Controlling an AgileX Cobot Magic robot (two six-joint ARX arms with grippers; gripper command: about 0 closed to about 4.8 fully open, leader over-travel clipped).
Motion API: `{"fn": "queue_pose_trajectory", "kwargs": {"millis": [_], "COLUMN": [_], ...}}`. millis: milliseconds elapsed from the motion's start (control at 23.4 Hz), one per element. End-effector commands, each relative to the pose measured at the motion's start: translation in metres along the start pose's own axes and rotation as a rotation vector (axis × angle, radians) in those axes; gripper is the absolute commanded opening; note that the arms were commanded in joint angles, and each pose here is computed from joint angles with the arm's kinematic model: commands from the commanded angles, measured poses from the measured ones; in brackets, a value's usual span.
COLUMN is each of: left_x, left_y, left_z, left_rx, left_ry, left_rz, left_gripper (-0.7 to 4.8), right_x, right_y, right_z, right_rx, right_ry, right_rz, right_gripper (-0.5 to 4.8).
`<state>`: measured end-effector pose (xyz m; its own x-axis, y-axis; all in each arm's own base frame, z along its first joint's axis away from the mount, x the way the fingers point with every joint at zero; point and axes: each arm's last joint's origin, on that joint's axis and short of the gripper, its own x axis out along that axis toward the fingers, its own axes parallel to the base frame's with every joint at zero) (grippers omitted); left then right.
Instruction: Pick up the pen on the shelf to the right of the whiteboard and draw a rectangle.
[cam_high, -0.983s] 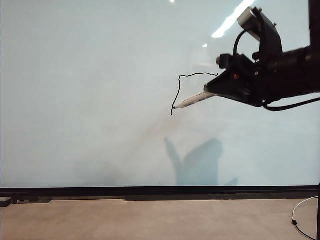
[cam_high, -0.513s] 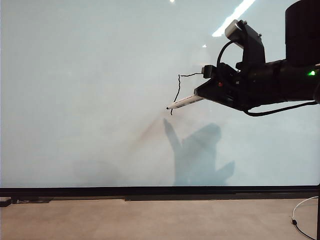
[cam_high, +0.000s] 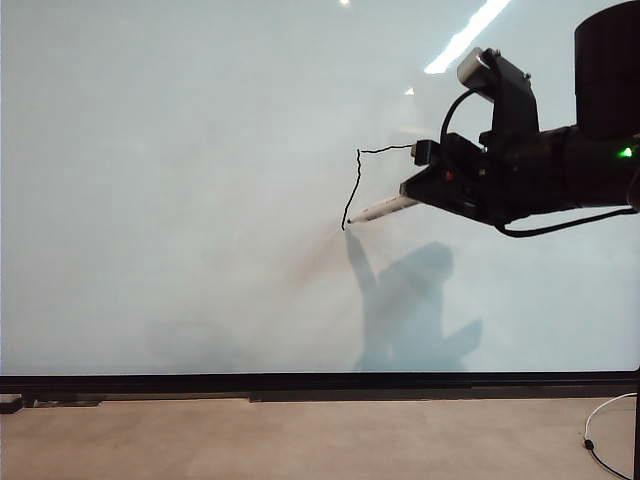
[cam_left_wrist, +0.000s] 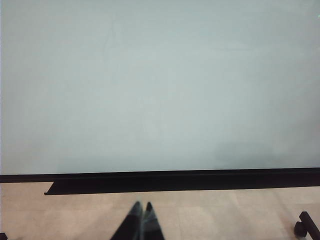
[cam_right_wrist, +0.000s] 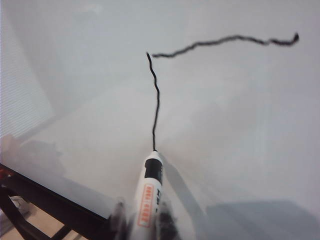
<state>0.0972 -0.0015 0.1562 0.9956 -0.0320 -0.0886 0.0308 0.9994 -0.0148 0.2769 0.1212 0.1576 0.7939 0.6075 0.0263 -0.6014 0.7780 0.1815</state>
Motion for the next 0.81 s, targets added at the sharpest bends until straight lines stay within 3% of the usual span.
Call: {"fn": "queue_pose_trajectory", "kwargs": {"millis": [43,812], "left_x": [-0.0001,-0.0001], "left_y": [0.0000,0.0000], "left_z": [0.0015,0.0015], "left_rx": [0.001,0.001], "left_ry": [-0.011,-0.011], "left_rz": [0.000,0.000], "left_gripper": [-0.04,-0.04], "right_x": [0.0051,0.0053], "right_y": [-0.0016,-0.0081], "right_z": [0.0015,0.0043], "right_rx": [-0.009,-0.017], "right_ry": [-0.014,-0.033], "right_rz": [0.022,-0.003], "right_gripper": [-0.06,-0.06]}}
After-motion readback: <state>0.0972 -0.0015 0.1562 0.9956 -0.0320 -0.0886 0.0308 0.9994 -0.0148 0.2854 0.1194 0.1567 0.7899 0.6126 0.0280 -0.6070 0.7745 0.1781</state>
